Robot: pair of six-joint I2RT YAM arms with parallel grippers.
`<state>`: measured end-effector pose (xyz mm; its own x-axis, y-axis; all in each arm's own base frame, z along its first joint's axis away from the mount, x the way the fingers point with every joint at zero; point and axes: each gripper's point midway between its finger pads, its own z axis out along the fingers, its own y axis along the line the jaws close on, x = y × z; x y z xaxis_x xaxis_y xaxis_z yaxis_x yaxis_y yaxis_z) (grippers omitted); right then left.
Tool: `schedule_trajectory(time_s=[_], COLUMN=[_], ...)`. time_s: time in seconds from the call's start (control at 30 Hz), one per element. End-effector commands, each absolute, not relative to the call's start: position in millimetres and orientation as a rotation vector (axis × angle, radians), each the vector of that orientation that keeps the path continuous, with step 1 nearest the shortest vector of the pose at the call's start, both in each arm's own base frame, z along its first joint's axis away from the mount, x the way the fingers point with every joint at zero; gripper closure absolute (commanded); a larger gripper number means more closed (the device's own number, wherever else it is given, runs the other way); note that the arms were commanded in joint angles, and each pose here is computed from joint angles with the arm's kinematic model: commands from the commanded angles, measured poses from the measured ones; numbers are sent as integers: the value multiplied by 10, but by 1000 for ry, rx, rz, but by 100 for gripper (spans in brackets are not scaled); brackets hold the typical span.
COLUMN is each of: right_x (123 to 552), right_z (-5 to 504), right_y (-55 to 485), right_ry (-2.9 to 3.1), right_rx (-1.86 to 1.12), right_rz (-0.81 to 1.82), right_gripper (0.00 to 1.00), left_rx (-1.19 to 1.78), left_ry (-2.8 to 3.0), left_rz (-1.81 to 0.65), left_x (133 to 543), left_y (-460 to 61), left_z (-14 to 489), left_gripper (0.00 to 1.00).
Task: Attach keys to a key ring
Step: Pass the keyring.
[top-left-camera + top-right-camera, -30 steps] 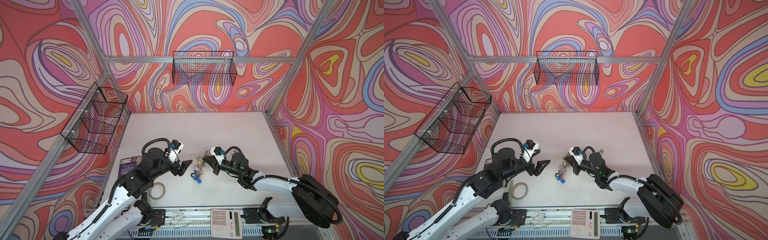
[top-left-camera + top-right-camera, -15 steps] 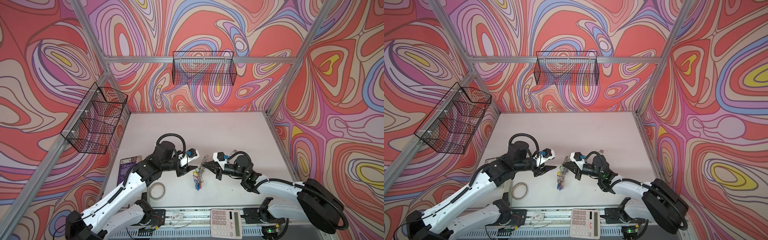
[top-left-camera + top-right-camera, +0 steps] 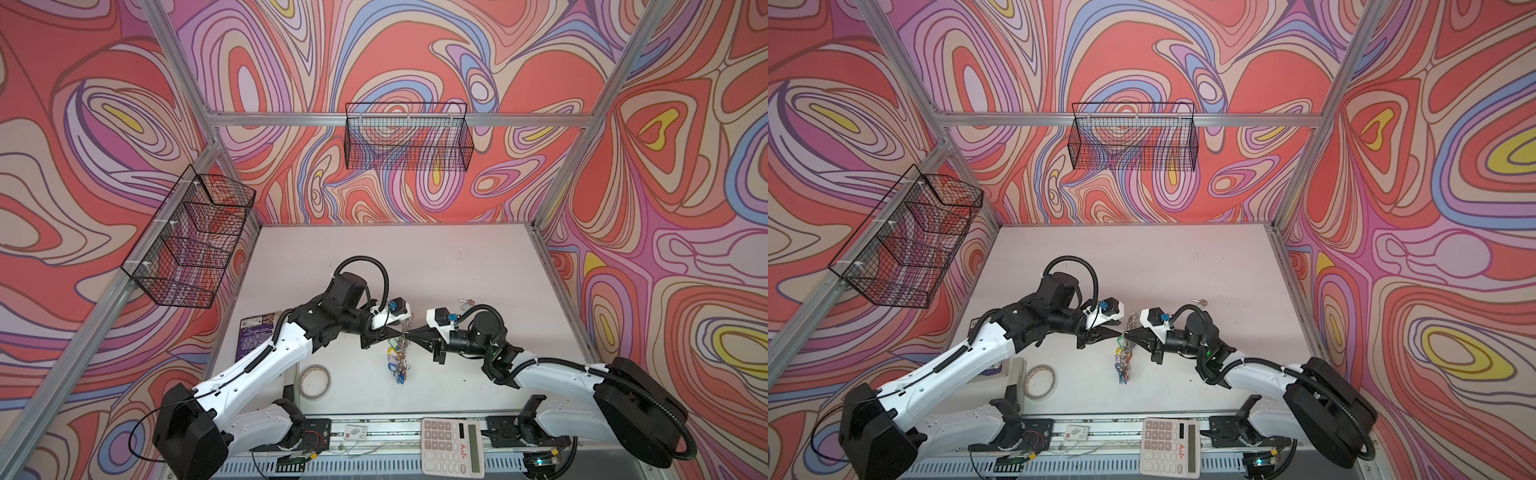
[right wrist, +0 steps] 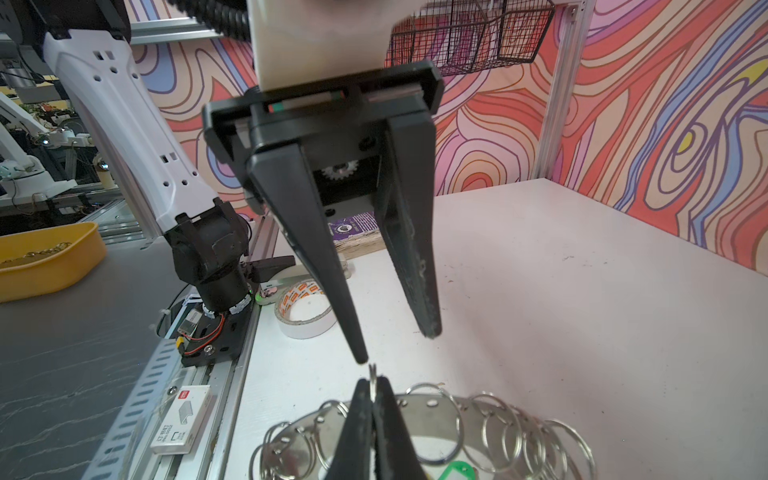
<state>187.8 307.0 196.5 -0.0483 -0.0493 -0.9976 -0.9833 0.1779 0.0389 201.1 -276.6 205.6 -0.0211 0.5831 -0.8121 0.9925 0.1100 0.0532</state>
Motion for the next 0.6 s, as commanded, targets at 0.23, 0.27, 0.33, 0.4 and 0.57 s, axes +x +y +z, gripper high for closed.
schedule_trajectory(time_s=[0.23,0.27,0.33,0.4,0.57], right_x=[1899,1906,1904,1908,1923], right_z=[2155,2148,2142,2138,2125], right_y=[3088,3086,3086,3088,3115], right_ry=[1294,1297,1298,1300,1307], right_rx=[-1092,-1093,-1092,-1092,-1097], right_rz=[1074,1071,1070,1070,1081], right_gripper=[100,100,100,100,100], left_rx=[1647,1657,1673,1685,1685], left_ry=[1695,1708,1727,1723,1709], left_rz=[-822,-805,-789,-787,-824], left_x=[1933,1941,1931,1915,1901], left_y=[-2812,-2793,-2761,-2749,-2789], left_z=[2007,1964,1902,1867,1896], left_gripper=[75,75,74,72,71])
